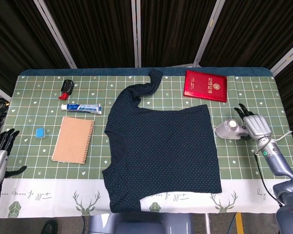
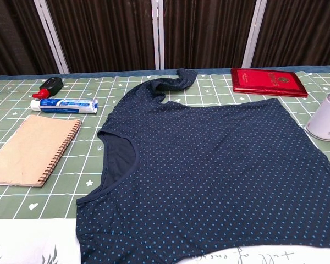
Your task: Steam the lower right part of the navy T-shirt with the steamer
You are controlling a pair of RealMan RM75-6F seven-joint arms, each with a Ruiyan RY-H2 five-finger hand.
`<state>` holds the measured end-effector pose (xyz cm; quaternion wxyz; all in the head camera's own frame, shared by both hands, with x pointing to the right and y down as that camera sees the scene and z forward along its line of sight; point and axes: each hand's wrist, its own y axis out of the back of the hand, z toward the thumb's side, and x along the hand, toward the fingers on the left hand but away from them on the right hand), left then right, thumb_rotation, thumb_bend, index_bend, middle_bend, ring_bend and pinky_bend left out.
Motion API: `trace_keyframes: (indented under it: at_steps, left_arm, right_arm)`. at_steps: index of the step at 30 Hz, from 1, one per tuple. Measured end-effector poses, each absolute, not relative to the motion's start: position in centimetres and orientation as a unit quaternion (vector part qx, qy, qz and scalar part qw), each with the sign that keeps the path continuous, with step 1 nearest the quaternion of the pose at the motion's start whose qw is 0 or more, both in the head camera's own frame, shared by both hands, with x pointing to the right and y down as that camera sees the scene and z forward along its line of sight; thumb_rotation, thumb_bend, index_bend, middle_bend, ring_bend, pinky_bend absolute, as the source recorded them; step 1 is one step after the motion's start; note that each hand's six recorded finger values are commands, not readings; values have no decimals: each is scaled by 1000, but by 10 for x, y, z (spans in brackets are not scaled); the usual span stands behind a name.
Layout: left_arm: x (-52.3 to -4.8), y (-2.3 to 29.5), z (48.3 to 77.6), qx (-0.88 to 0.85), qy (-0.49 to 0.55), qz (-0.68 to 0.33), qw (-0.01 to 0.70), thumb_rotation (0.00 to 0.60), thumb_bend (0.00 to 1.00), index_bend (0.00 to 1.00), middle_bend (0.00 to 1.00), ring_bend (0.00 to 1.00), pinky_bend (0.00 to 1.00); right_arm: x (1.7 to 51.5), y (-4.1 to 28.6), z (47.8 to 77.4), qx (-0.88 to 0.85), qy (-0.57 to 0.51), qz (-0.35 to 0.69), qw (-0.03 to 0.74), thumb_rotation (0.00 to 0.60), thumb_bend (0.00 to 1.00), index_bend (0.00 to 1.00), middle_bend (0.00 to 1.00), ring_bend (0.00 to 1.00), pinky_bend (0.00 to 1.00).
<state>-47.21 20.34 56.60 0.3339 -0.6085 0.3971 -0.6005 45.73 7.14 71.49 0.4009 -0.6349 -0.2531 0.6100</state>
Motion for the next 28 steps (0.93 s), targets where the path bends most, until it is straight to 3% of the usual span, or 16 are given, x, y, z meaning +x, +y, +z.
trace_keyframes:
  at_steps: [3,7,11,16,28]
  left_arm:
    - [-473,203,563,-610,400,-597,334,600,0,0,0,0,0]
    - [-473,203,560,-613,403,-592,335,600,0,0,0,0,0]
    - [-472,203,555,-616,406,-585,337,600,0,0,0,0,0]
    - [-472,205,549,-617,410,-577,344,600,0,0,0,0,0]
    - [-469,209,538,-620,419,-561,353,600,0,0,0,0,0]
  right_arm:
    - [456,69,702,-629,-260,595,428,600,0,9,0,65,460]
    - [454,68,681,-632,-284,562,452,600,0,1,0,0,194]
    - [453,73,660,-643,-305,532,458,600,0,0,0,0,58]
    - [448,89,637,-661,-325,506,448,600,0,0,0,0,4]
    - [424,158,581,-640,-393,532,390,600,0,0,0,0,0]
